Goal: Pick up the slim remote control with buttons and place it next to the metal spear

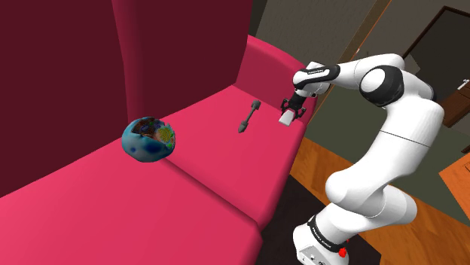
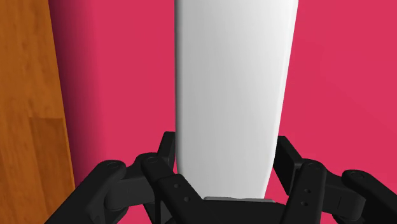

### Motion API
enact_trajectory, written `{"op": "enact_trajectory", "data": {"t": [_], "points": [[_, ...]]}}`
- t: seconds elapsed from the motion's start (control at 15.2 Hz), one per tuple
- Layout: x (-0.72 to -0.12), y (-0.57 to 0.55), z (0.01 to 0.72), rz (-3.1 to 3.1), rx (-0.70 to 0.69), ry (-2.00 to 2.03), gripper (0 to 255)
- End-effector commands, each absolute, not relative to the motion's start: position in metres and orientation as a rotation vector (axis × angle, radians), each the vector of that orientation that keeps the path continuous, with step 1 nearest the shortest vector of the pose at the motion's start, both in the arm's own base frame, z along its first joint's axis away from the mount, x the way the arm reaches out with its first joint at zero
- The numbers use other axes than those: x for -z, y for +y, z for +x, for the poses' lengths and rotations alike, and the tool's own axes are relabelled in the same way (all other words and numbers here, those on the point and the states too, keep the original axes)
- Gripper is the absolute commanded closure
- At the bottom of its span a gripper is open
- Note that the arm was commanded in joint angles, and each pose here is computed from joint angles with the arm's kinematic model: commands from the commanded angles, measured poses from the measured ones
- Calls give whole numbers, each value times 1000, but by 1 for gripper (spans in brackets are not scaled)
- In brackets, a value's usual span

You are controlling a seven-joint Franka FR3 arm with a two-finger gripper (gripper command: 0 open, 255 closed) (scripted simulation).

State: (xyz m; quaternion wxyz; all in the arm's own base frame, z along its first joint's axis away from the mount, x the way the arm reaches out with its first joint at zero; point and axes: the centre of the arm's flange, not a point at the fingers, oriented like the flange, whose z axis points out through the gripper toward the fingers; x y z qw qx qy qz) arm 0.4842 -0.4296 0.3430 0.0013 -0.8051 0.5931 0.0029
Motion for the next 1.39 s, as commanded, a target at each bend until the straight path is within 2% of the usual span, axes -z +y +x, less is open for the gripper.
{"op": "enact_trajectory", "data": {"t": [0.0, 0.2, 0.26, 0.59, 0.86, 1.32], "points": [[-343, -430, 484, -2527, -8, 1862, 255], [-343, -430, 484, -2527, -8, 1862, 255], [-343, -430, 484, -2527, -8, 1862, 0], [-343, -430, 484, -2527, -8, 1862, 0], [-393, -430, 484, -2527, -8, 1862, 0], [-393, -430, 484, -2527, -8, 1862, 0]]}}
